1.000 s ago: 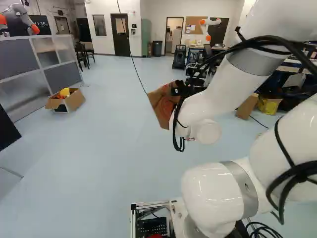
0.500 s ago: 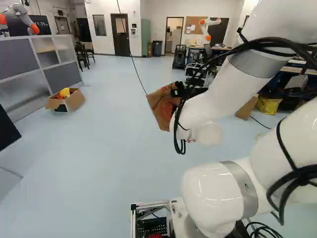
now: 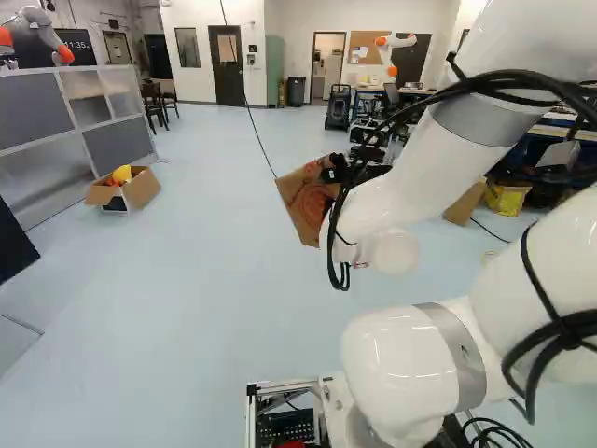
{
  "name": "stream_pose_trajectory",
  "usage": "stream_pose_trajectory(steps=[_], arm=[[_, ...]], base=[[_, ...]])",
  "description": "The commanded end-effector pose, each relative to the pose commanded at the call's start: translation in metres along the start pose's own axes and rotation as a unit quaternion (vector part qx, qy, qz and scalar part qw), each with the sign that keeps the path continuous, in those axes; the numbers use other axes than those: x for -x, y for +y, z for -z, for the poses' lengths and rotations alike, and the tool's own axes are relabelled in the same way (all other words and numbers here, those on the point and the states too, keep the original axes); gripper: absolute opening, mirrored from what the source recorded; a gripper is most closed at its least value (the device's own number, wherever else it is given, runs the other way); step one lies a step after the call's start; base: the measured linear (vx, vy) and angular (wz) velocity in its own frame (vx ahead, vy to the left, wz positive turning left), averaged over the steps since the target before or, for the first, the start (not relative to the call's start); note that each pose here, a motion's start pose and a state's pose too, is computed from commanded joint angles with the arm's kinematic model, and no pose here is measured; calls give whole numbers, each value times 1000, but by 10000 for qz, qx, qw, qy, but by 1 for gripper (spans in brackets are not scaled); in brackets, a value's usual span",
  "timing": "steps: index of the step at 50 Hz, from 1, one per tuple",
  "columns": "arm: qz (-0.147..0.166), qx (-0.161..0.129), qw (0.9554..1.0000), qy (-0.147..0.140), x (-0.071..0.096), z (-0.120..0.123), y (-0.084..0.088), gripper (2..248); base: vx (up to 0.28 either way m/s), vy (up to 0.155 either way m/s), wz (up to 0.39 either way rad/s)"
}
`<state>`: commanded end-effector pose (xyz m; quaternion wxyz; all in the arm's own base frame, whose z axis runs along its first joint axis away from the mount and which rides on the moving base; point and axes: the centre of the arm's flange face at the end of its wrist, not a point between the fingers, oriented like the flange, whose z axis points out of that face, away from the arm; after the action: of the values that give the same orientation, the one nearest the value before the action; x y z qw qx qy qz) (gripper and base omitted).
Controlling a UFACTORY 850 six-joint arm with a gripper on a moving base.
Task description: Pick up the grocery bag from the ground
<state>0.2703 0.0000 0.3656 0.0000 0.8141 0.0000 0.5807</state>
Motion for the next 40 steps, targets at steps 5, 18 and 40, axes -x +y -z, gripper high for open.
stream_pose_trajectory(steps=[5,18,40], arm=[[0,0,10000,0,0,0,0,21],[0,0,10000,0,0,0,0,21],[0,0,10000,0,0,0,0,21]], base=[[0,0,0],[0,0,0],[0,0,0]])
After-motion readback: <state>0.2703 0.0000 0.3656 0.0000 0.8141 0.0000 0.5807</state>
